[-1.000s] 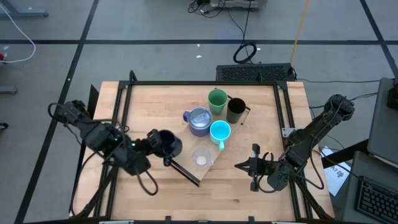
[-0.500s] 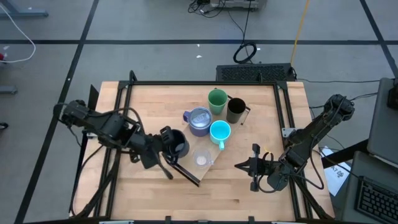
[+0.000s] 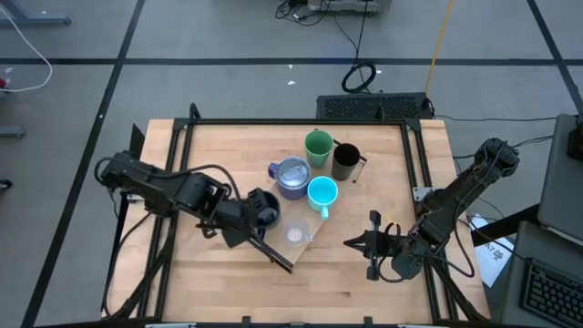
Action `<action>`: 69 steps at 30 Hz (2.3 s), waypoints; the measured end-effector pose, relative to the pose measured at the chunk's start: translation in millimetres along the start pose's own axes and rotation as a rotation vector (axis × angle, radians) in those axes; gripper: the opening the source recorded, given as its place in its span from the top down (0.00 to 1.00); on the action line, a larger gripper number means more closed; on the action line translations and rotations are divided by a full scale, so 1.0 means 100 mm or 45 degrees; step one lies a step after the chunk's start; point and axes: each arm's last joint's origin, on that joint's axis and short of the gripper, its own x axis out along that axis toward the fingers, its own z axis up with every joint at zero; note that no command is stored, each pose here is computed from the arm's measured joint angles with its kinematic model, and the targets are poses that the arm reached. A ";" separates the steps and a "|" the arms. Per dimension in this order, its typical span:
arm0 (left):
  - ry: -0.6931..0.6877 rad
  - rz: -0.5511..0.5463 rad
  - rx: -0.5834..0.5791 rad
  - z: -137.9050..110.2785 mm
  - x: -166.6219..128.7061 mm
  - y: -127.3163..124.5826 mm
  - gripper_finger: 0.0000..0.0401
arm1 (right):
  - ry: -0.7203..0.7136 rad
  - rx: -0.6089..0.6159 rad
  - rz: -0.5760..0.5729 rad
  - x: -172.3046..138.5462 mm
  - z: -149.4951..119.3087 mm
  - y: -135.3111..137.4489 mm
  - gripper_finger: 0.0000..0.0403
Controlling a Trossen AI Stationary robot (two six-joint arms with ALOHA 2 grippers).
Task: Stack small to large cups/mugs on shelf
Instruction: Put the dark blue mug on the shelf
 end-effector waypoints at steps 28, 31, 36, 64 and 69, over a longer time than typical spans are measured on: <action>0.000 -0.036 -0.076 -0.08 0.26 0.09 0.85 | 0.005 -0.001 0.006 0.00 0.00 0.00 1.00; -0.002 -0.033 -0.078 -0.08 0.26 0.09 0.85 | 0.006 -0.002 0.006 0.00 0.00 0.00 1.00; -0.016 -0.029 -0.113 -0.07 0.26 0.10 0.85 | 0.008 -0.005 0.005 0.00 -0.01 0.00 1.00; -0.064 0.017 -0.223 -0.05 0.20 0.12 0.84 | 0.008 0.000 0.004 0.00 -0.01 0.00 1.00; -0.068 0.013 -0.231 -0.05 0.20 0.12 0.84 | 0.007 -0.001 0.004 0.00 0.00 0.00 1.00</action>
